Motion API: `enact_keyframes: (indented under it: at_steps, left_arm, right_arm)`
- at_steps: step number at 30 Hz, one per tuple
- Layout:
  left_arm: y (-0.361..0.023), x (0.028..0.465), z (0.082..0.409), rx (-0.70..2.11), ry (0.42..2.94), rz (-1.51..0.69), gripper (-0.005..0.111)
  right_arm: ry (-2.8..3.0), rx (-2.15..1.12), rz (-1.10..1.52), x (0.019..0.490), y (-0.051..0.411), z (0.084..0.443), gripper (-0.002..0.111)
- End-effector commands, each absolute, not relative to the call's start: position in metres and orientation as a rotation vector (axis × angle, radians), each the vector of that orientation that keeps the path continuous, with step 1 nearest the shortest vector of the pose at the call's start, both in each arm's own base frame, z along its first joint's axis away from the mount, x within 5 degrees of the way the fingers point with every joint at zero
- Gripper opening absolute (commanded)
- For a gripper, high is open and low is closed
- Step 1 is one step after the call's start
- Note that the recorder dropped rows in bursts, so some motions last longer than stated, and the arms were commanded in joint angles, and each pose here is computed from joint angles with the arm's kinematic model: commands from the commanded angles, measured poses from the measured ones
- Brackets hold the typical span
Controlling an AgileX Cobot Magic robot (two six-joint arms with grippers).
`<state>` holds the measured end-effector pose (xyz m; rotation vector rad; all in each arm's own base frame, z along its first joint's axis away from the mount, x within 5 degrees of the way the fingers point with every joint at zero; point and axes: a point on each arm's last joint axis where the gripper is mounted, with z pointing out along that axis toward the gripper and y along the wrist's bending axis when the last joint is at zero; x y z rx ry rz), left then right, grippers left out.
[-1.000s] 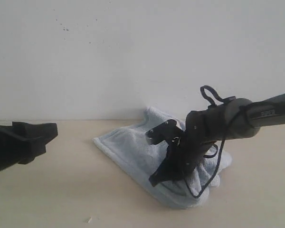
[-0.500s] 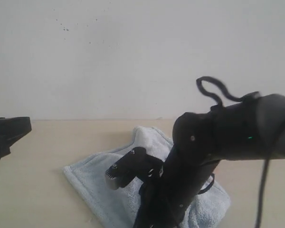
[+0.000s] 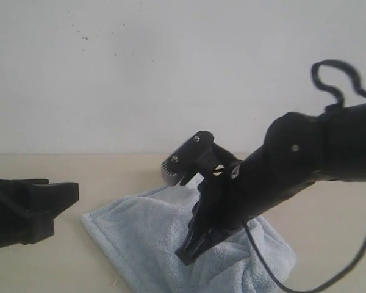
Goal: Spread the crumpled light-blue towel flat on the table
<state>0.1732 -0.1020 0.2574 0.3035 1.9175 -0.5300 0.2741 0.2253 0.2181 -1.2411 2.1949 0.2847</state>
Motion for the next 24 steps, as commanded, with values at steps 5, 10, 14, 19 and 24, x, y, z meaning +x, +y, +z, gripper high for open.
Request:
enact_keyframes:
  at_steps: [5, 10, 14, 19, 24]
  left_arm:
    - [-0.109, 0.181, 0.242, 0.324, 1.968, -0.529, 0.050]
    - [-0.110, 0.182, 0.241, 0.337, 1.966, -0.523, 0.050]
    - [-0.110, 0.182, 0.241, 0.337, 1.965, -0.524, 0.050]
    - [-0.110, 0.182, 0.241, 0.339, 1.965, -0.522, 0.050]
    - [-0.110, 0.182, 0.241, 0.347, 1.962, -0.517, 0.050]
  right_arm:
    - [2.171, -1.214, 0.254, 0.342, 0.269, 0.171, 0.000]
    - [2.201, -1.146, 0.269, 0.376, 0.285, 0.147, 0.000]
    - [2.269, -1.151, 0.286, 0.388, 0.291, 0.124, 0.000]
    - [2.394, -1.221, 0.332, 0.382, 0.294, 0.104, 0.000]
    - [2.462, -1.451, 0.479, 0.353, 0.305, 0.101, 0.000]
